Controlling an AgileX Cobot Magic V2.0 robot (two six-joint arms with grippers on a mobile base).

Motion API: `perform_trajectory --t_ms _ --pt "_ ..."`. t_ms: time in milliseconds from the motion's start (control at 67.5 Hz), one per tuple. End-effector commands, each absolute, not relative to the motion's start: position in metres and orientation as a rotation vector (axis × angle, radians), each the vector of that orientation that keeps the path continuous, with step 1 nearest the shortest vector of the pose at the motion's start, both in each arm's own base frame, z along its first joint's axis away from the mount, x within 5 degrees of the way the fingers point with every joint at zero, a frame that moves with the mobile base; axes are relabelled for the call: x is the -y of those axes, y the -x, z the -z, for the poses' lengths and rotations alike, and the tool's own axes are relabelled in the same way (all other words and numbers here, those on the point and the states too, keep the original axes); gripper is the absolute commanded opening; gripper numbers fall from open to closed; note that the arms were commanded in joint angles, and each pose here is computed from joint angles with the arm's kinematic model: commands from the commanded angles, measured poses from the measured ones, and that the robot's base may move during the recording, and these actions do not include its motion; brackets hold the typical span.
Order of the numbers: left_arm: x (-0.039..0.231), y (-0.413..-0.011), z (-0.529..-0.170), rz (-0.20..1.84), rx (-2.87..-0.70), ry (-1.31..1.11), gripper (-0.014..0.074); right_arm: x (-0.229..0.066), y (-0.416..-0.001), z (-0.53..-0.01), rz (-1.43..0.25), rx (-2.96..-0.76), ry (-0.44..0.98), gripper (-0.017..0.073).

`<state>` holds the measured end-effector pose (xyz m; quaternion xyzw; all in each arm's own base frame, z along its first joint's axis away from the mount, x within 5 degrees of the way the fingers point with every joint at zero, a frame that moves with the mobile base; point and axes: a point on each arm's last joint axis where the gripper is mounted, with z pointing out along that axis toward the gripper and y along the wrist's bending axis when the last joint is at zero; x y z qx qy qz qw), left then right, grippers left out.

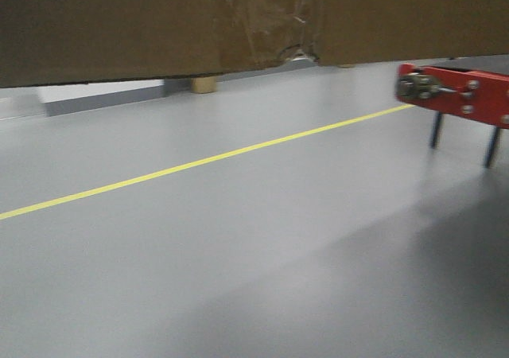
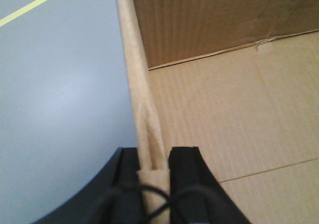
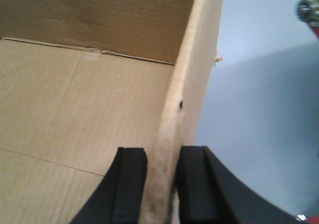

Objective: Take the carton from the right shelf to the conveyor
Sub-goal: 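Carry the carton in both grippers while the base drives to the conveyor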

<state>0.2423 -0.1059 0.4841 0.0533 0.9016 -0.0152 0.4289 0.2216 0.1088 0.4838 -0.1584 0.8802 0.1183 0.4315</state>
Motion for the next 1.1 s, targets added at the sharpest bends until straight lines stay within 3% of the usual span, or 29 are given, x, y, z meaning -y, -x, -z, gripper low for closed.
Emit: perform_trajectory --t_ms 0,504,1082 --pt "0.113 -0.241 -0.487 0.114 -2.224 -0.163 -0.0018 -0.114 -0.219 -0.496 -0.377 -2.086 0.395 -0.0066" --pt "0.112 -0.241 -0.487 0.106 -2.221 -0.163 -0.0018 -0.114 -0.219 -0.496 -0.377 -2.084 0.394 -0.0066" --pt "0.101 -0.245 -0.492 -0.07 -2.161 -0.149 -0.0018 -0.114 -0.219 -0.496 -0.377 -2.084 0.394 -0.0066"
